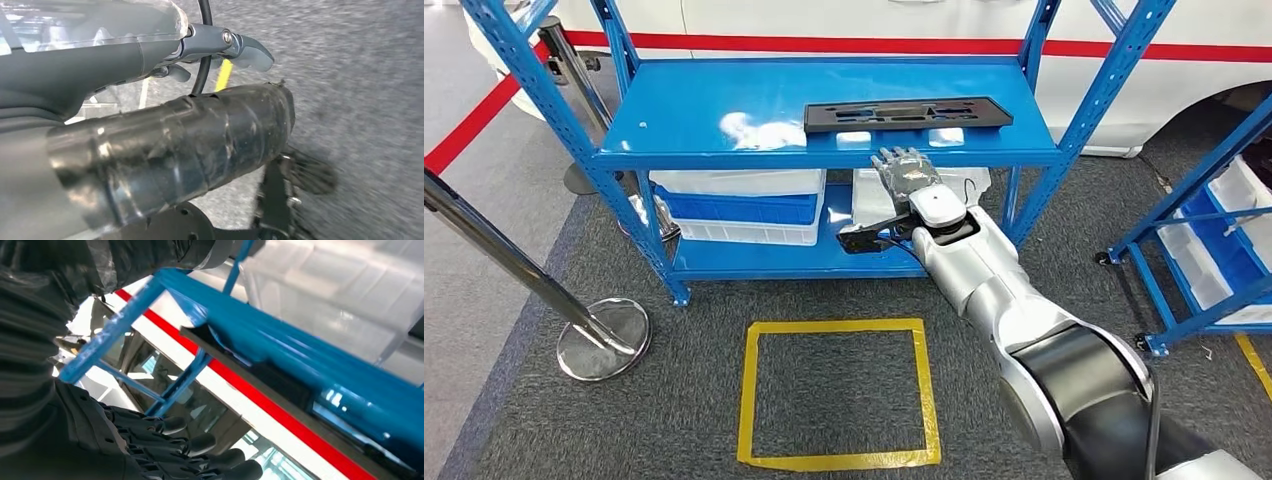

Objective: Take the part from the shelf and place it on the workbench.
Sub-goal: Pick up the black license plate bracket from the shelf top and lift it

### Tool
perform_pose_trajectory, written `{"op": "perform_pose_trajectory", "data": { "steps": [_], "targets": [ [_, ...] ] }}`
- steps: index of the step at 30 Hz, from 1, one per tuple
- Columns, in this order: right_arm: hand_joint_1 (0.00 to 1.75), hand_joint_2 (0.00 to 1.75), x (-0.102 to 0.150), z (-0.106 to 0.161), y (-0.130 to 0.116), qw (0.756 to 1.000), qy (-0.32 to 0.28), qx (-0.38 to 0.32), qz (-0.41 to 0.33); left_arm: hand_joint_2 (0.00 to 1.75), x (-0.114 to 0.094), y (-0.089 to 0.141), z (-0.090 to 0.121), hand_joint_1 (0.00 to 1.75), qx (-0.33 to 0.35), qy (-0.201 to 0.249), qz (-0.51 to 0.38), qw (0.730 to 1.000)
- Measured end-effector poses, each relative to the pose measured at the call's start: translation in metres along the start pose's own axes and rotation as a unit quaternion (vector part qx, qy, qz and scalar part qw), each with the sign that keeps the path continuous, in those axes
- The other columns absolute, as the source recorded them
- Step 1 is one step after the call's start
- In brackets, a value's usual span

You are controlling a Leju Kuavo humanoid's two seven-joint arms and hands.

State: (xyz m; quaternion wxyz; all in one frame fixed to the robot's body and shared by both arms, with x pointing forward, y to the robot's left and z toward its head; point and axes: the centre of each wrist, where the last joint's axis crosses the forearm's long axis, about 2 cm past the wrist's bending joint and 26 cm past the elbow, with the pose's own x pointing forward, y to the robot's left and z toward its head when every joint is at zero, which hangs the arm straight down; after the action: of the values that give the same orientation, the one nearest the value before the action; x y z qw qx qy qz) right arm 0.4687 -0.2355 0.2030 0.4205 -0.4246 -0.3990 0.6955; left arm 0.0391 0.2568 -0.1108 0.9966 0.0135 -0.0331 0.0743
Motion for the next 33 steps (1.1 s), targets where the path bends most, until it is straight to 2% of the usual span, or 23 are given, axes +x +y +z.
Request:
{"op": "perform_pose_trajectory", "data": {
  "steps": [3,7,11,16,18,23,26,30,33],
  "targets": [
    [0.0,1.75,-0.003,0.001,0.005,1.0,0.002,0.008,0.0,0.0,0.002,-0.001,0.0,0.0,0.001,-0.007,-0.005,1.0],
    [0.0,1.75,-0.008,0.0,-0.007,1.0,0.006,-0.008,0.003,0.0,0.008,-0.002,0.001,0.0,-0.001,-0.018,-0.009,1.0],
    [0.0,1.75,-0.002,0.002,0.014,1.0,0.001,0.018,0.0,0.0,0.009,-0.003,0.001,0.0,-0.011,-0.022,-0.014,1.0],
    [0.0,1.75,-0.005,0.001,0.004,1.0,0.016,0.002,0.002,0.0,0.005,0.0,0.0,0.0,-0.013,-0.019,-0.018,1.0],
    [0.0,1.75,-0.009,0.0,-0.007,0.999,0.035,-0.02,0.003,0.0,0.005,0.001,0.0,0.0,-0.014,-0.018,-0.021,1.0],
    [0.0,1.75,-0.033,0.0,-0.058,0.994,0.073,-0.077,0.006,0.0,0.01,0.0,0.0,0.0,-0.014,-0.021,-0.024,0.999],
    [0.0,1.75,-0.041,0.002,-0.074,0.993,0.08,-0.089,0.005,0.0,0.011,0.001,0.0,0.0,-0.012,-0.022,-0.027,0.999],
    [0.0,0.0,-0.051,0.004,-0.088,0.992,0.088,-0.088,0.008,0.0,0.012,0.001,0.0,0.0,-0.01,-0.022,-0.033,0.999],
    [0.0,0.0,-0.057,0.005,-0.097,0.992,0.093,-0.082,0.01,0.0,0.012,0.001,0.0,0.0,-0.012,-0.022,-0.032,0.999]
  ]
}}
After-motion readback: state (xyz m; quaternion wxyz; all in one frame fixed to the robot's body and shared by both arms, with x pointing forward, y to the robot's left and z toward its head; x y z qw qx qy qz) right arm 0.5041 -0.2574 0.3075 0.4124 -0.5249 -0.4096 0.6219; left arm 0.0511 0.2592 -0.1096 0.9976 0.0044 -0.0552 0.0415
